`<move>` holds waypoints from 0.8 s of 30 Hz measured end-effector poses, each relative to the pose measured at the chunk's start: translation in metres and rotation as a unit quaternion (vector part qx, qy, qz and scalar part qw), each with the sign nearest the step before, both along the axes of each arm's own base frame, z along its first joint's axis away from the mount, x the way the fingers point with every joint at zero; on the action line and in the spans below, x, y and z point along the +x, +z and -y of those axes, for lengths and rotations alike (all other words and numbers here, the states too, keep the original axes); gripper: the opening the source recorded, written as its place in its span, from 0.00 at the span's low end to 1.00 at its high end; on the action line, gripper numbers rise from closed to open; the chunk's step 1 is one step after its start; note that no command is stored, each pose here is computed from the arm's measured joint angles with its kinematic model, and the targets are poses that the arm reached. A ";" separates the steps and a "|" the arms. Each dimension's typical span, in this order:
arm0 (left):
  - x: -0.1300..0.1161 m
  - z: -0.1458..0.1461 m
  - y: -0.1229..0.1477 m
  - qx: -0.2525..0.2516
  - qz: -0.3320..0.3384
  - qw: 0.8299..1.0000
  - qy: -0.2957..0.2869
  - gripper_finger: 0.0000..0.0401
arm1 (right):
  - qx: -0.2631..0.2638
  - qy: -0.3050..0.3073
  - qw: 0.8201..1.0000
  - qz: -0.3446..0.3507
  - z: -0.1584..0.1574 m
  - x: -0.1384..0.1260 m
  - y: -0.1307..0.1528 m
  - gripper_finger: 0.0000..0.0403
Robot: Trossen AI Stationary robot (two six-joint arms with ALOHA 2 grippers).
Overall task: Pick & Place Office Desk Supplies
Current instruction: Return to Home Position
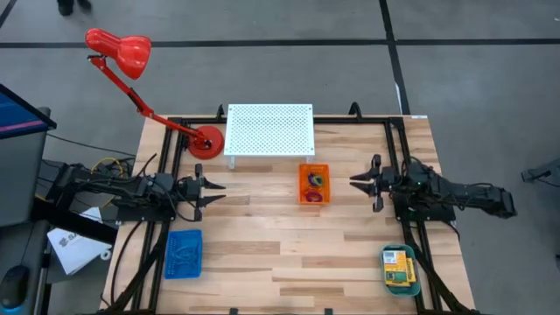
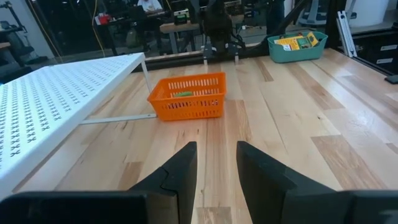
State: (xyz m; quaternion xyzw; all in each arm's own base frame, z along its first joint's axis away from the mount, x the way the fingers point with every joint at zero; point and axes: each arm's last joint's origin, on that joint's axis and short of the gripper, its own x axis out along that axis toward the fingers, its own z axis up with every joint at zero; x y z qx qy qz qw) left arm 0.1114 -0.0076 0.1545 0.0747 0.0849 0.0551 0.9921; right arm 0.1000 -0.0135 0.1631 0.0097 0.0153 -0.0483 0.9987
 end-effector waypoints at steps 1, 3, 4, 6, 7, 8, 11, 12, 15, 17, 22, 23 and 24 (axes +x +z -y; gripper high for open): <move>0.000 0.000 0.000 0.000 0.000 1.000 0.000 0.26 | 0.000 -0.003 1.000 0.002 0.001 0.000 0.000 0.18; 0.000 0.000 0.000 0.000 0.000 1.000 0.000 0.26 | -0.013 -0.009 1.000 0.002 0.002 -0.001 0.001 0.18; 0.000 0.000 0.000 0.000 0.000 1.000 0.000 0.26 | -0.023 -0.011 1.000 0.001 0.002 -0.001 0.001 0.18; 0.000 0.000 0.000 0.000 0.000 1.000 0.000 0.26 | -0.036 -0.013 0.999 -0.001 0.003 -0.001 0.001 0.18; 0.000 0.000 0.000 0.000 0.000 1.000 0.000 0.26 | -0.036 -0.014 0.999 -0.001 0.003 -0.001 0.001 0.18; 0.000 0.000 0.000 0.000 0.000 1.000 0.000 0.26 | -0.035 -0.015 0.999 0.000 0.003 -0.001 0.001 0.18; 0.000 0.000 0.000 0.000 0.000 1.000 0.000 0.26 | -0.035 -0.015 0.999 0.000 0.003 -0.001 0.001 0.18; 0.000 0.000 0.000 0.000 0.000 1.000 0.000 0.26 | -0.034 -0.015 0.999 -0.001 0.003 -0.001 0.000 0.18; 0.000 0.000 0.000 0.000 0.000 1.000 0.000 0.26 | -0.034 -0.015 0.999 -0.001 0.003 -0.001 0.000 0.18; 0.000 0.000 0.000 0.000 0.000 1.000 0.000 0.26 | -0.035 -0.015 0.999 -0.001 0.003 -0.001 0.000 0.18; 0.000 0.000 0.000 0.000 0.000 1.000 0.000 0.26 | -0.034 -0.015 0.999 -0.001 0.003 -0.001 0.000 0.18; 0.000 0.000 0.000 0.000 0.000 1.000 0.000 0.26 | -0.034 -0.015 0.999 -0.001 0.003 -0.001 0.000 0.18; 0.000 0.000 0.000 0.000 0.000 1.000 0.000 0.26 | -0.034 -0.015 0.999 -0.001 0.003 -0.001 0.000 0.18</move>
